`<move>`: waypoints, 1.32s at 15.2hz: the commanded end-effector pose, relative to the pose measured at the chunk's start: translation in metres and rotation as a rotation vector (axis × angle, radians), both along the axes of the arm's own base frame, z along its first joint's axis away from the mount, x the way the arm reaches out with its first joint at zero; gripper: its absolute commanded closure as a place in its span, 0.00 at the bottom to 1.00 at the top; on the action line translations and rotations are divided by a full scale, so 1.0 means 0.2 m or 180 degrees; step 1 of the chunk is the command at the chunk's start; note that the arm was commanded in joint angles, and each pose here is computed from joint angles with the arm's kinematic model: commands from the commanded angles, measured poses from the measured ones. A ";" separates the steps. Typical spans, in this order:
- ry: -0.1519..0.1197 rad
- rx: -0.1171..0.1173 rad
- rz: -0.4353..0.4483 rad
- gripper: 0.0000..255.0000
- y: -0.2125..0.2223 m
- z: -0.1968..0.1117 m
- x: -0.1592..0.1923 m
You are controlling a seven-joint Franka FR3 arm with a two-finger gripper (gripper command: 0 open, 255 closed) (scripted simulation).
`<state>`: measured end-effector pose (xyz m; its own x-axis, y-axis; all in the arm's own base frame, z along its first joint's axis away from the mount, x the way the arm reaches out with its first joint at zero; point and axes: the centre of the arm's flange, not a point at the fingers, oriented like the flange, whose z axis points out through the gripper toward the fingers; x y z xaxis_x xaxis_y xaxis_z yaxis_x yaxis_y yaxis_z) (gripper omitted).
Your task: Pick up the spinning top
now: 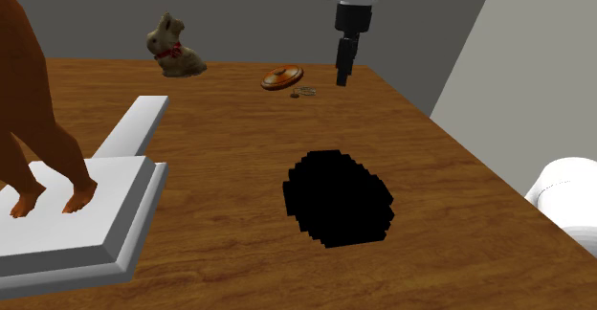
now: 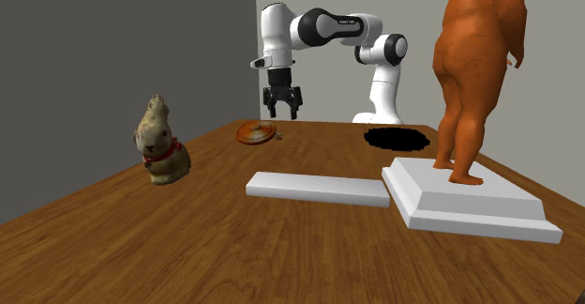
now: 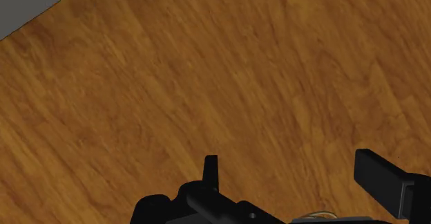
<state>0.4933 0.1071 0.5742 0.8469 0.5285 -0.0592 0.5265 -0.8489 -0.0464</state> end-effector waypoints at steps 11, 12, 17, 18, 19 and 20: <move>-0.0115 0.0017 0.0691 0.00 0.37 -0.06 0.23; -0.0115 0.0017 0.0691 0.00 0.37 -0.09 0.23; -0.0115 0.0017 0.0692 1.00 0.38 -0.13 0.23; -0.0115 0.0017 0.0692 1.00 0.38 -0.13 0.23; -0.0115 0.0017 0.0692 1.00 0.38 -0.13 0.23; -0.0115 0.0017 0.0692 1.00 0.38 -0.13 0.23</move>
<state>0.5386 0.1825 0.5485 0.7147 0.6989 -0.0269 0.6984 -0.7152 -0.0279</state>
